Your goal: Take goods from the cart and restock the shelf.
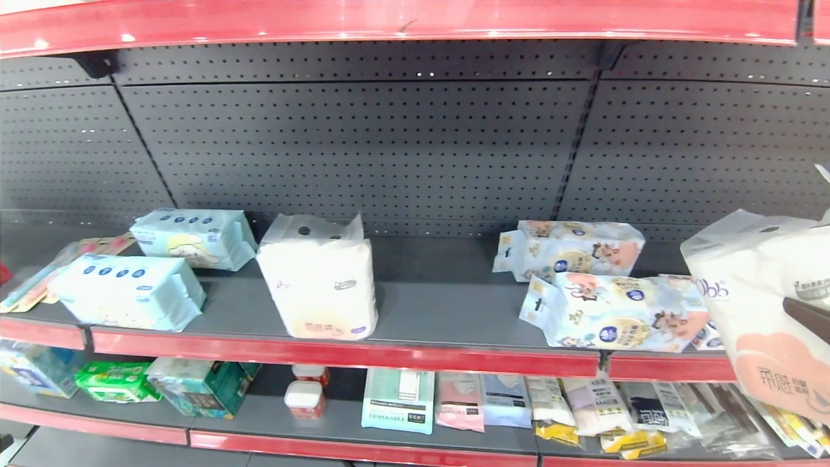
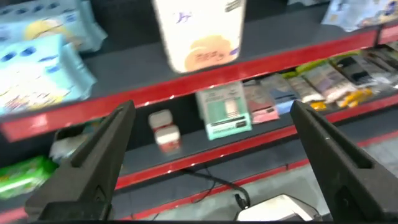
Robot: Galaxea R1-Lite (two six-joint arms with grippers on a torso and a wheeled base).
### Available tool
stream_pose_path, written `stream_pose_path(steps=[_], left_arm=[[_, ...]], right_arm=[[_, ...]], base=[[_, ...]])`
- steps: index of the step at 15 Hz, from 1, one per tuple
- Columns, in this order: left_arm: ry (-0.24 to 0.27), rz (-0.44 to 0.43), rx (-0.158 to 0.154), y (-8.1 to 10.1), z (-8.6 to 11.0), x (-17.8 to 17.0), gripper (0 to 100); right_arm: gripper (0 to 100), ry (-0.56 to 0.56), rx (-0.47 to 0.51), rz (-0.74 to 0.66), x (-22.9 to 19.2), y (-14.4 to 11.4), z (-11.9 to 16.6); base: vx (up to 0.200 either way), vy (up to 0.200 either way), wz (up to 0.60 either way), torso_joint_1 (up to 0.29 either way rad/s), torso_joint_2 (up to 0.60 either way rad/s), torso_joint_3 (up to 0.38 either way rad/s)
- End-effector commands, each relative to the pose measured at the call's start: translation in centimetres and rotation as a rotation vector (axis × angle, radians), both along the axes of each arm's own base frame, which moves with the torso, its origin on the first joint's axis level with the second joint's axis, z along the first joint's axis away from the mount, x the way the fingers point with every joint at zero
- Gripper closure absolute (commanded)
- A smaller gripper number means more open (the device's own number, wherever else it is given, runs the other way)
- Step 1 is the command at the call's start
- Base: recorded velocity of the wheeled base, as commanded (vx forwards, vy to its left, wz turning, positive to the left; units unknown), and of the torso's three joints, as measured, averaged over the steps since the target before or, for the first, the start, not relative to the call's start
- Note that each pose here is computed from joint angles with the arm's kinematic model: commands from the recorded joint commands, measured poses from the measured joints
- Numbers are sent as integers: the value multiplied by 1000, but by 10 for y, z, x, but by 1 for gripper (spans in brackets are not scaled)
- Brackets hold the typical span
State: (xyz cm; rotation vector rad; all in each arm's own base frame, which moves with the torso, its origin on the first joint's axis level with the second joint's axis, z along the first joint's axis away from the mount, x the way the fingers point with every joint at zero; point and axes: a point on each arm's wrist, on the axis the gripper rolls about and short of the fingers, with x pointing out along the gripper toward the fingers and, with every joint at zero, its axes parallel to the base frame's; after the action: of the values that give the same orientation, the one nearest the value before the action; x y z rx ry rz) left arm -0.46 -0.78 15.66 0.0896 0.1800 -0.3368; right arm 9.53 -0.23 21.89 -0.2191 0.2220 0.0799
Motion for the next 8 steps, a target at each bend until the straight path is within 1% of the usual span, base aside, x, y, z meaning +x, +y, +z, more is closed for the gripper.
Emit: stream_pose_path(steps=[1,3,6,7,8], left_arm=[[2,0,0,0,0,0,0],[5,0,0,0,-2,0,0],[2,1,3,0,-5,-2,0],[14,3,10,0,-9,-2,0],[12,5,15,0,-11,-3,0]], right_arm=[[100,-9,-1,1,1,0,3],[100,-43,-2,1,2,0,14],[100,-112,-4,14,8,1,43],[100,-115,-3,28,11,2,46],[100,-109,-3,45,14,3,46]], base=[[0,0,600,-2,-2,7],[0,0,600,2,5,0],[0,0,0,0,0,0],[0,0,0,0,0,0],[0,0,0,0,0,0]])
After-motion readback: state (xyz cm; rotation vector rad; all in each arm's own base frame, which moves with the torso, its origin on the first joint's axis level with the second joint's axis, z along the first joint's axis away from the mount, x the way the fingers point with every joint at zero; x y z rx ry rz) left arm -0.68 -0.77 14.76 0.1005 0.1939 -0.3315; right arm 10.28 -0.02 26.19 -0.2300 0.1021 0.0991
